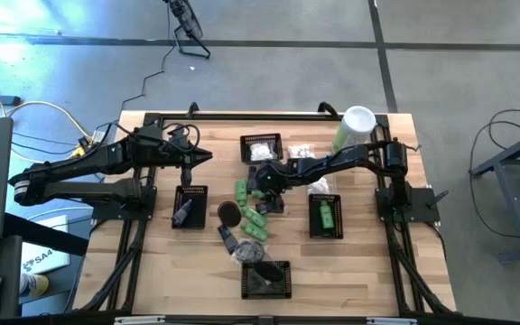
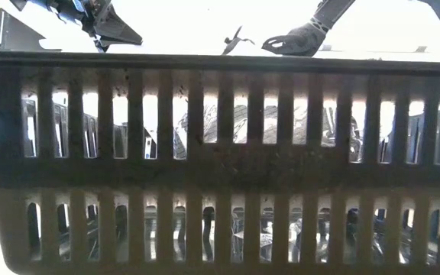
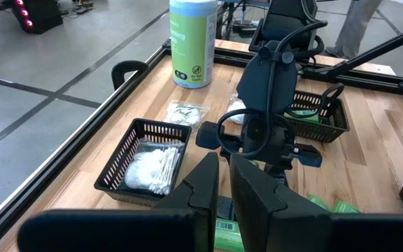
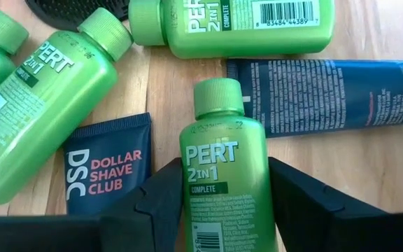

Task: Pick & Place Travel size toiletries
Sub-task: Put the green bottle into the middle right black bin, then put the blue bottle into the middle left black bin

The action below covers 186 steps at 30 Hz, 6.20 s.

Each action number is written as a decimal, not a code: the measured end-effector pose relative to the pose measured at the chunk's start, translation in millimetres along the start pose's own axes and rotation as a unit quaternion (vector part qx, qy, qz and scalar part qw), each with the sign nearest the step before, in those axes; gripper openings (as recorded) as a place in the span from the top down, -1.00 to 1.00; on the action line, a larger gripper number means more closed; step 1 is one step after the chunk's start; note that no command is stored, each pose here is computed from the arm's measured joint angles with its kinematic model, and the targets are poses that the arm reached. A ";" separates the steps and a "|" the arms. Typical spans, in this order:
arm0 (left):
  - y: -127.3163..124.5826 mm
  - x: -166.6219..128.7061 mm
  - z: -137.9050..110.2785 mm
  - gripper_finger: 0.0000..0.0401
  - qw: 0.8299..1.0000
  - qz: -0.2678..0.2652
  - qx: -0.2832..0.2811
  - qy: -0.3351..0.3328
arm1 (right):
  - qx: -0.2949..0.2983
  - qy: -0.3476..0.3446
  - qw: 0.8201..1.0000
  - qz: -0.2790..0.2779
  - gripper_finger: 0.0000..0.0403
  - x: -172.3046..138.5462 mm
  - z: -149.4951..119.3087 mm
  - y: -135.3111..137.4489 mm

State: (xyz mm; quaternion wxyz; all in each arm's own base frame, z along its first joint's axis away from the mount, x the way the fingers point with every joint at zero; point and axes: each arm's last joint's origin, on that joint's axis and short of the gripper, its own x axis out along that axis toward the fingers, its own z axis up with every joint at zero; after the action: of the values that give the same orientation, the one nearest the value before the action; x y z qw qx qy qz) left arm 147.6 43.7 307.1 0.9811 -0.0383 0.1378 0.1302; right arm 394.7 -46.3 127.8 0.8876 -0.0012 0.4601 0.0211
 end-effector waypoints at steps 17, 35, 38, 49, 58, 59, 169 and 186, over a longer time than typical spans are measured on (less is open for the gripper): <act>0.0 0.0 0.0 0.83 1.000 0.000 0.000 0.000 | 0.012 0.003 1.000 0.012 0.10 -0.3 -0.7 0.2; 0.2 0.0 0.0 0.83 1.000 0.002 0.000 0.000 | 0.007 0.002 1.000 0.015 -0.28 -0.4 -0.5 1.0; 0.1 -0.1 0.0 0.83 1.000 0.002 0.000 0.000 | 0.006 0.002 1.000 0.015 -0.24 -0.4 -0.5 1.0; 0.1 -0.1 0.0 0.83 1.000 0.002 0.000 0.000 | 0.007 0.003 1.000 0.011 0.08 -0.3 -0.8 0.8; 0.1 0.0 0.0 0.83 1.000 0.001 0.000 0.000 | 0.008 0.002 1.000 0.012 0.13 -0.5 -0.6 0.8; 0.0 0.0 0.0 0.83 1.000 0.000 0.000 0.000 | 0.010 0.002 1.000 0.012 0.13 -1.3 -0.3 0.9; 0.1 -0.1 0.8 0.83 1.000 0.002 0.015 -0.004 | 0.074 -0.245 0.958 -0.126 0.30 -200.3 -34.1 51.5; 0.1 -0.1 0.8 0.83 1.000 0.002 0.015 -0.004 | 0.042 -0.203 0.974 -0.088 -0.26 -151.7 -27.8 45.5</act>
State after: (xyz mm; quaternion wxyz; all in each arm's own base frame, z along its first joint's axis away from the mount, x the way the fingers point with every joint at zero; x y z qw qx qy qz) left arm 147.6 43.8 307.9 0.9819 -0.0229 0.1362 0.1298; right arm 282.9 -6.9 236.5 0.9602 0.0000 0.2683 -0.0770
